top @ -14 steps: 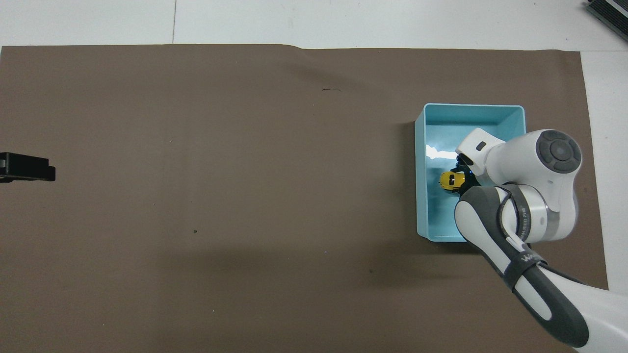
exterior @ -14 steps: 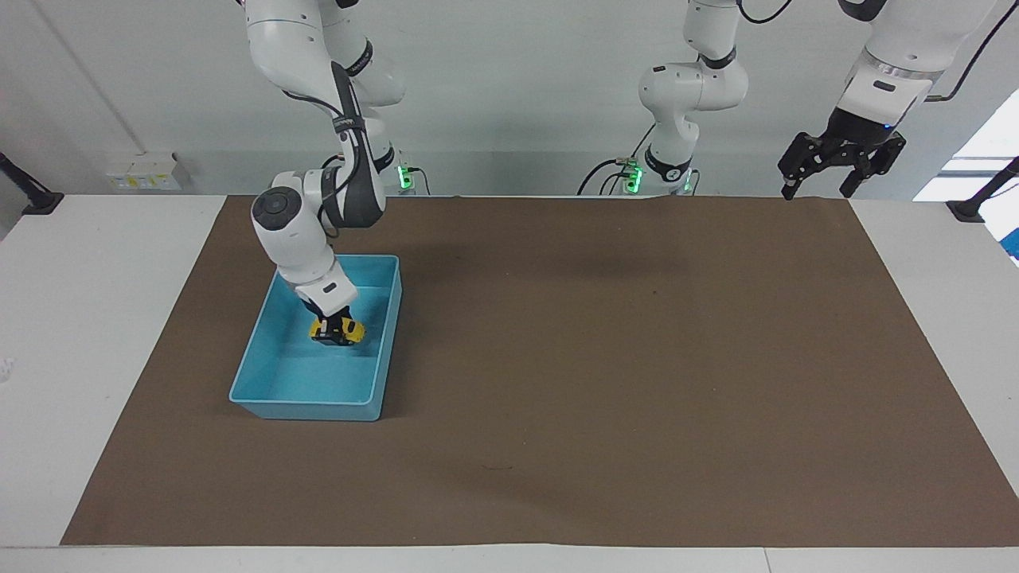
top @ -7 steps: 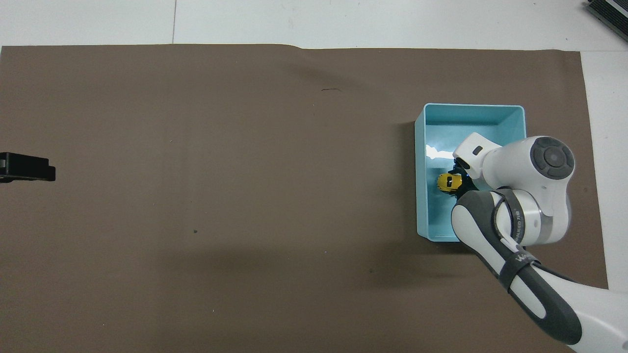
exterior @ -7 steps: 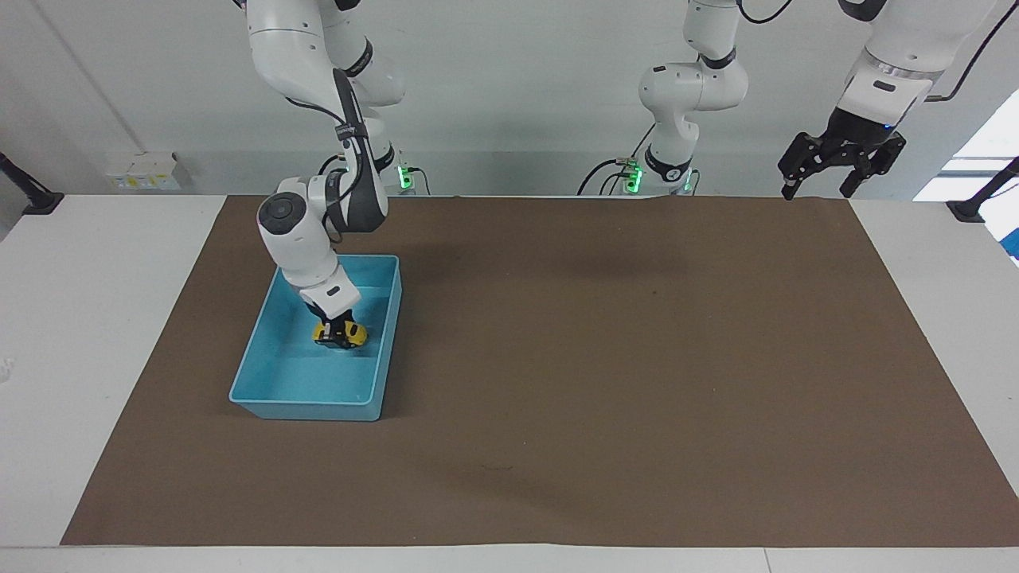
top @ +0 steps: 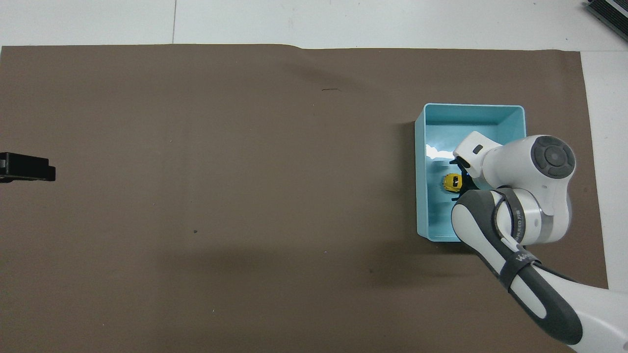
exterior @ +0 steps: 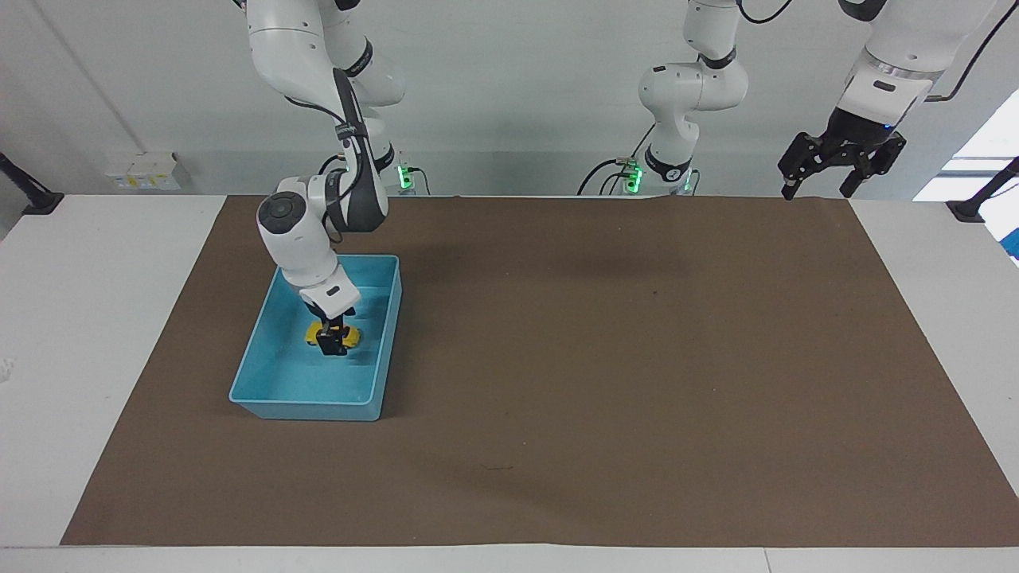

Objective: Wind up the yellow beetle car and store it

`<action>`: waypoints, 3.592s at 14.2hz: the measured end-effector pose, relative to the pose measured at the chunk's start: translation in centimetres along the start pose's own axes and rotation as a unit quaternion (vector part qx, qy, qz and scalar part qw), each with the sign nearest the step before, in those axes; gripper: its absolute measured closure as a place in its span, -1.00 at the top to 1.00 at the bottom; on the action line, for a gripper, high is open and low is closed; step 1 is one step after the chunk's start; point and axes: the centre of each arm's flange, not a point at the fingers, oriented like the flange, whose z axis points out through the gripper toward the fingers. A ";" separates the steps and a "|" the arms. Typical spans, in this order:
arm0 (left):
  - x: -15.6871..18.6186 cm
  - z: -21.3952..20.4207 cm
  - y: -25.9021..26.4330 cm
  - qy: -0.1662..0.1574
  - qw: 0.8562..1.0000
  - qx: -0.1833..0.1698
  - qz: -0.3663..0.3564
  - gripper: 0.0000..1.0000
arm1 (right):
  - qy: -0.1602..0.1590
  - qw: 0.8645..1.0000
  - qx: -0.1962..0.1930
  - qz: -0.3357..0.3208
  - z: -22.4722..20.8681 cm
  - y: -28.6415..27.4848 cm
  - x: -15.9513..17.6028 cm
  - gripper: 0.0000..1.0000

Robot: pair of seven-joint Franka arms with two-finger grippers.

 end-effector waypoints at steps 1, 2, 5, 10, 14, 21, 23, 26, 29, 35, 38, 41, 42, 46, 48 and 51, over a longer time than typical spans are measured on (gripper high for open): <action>0.0 0.0 0.0 0.000 1.000 0.000 0.000 1.00 | 0.000 1.000 -0.001 0.000 -0.4 0.2 0.0 1.00; 0.0 0.0 0.0 0.000 1.000 0.000 0.000 1.00 | 0.000 1.000 0.001 0.000 -1.0 0.5 0.1 1.00; 0.0 0.0 0.0 0.000 1.000 0.000 0.000 1.00 | -0.001 1.000 -0.001 0.000 -4.0 1.7 0.2 1.00; 0.0 0.0 0.0 0.000 1.000 0.000 0.000 1.00 | -0.001 1.000 -0.008 -0.001 -8.5 3.3 0.3 1.00; 0.0 0.0 0.0 0.000 1.000 0.000 0.000 1.00 | 0.001 1.000 -0.027 -0.003 -10.7 4.3 0.7 1.00; 0.0 0.0 0.0 0.000 1.000 0.000 0.000 1.00 | 0.009 0.998 -0.042 0.042 -17.8 4.7 0.7 1.00; 0.0 0.0 0.0 0.000 1.000 0.000 0.000 1.00 | 0.008 0.997 -0.037 0.061 -20.2 3.6 0.6 1.00; 0.0 0.0 0.0 0.000 1.000 0.000 0.000 1.00 | 0.007 0.995 -0.048 0.090 -23.2 2.3 -0.1 1.00; 0.0 0.0 0.0 0.000 1.000 0.000 0.000 1.00 | 0.008 0.993 -0.057 0.102 -25.2 1.6 -0.3 1.00; 0.0 0.0 0.0 0.000 1.000 0.000 0.000 1.00 | 0.019 0.963 -0.047 0.266 -28.1 0.7 1.4 1.00; 0.0 0.0 0.0 0.000 1.000 0.000 0.000 1.00 | 0.024 0.923 -0.041 0.381 -30.4 0.4 1.8 1.00; 0.0 0.0 0.0 0.000 1.000 0.000 0.000 1.00 | 0.024 0.892 -0.036 0.449 -32.4 -0.2 1.7 1.00; 0.0 0.0 0.0 0.000 1.000 0.000 0.000 1.00 | 0.022 0.881 -0.031 0.472 -32.4 -0.3 1.6 1.00; 0.0 0.0 0.0 0.000 1.000 0.000 0.000 1.00 | 0.015 0.801 -0.009 0.598 -34.1 -1.1 1.9 1.00; 0.0 0.0 0.0 0.000 1.000 0.000 0.000 1.00 | 0.013 0.768 0.000 0.641 -34.9 -1.5 1.9 1.00; 0.0 0.0 0.0 0.000 1.000 0.000 0.000 1.00 | 0.012 0.744 0.002 0.668 -35.0 -1.5 1.5 1.00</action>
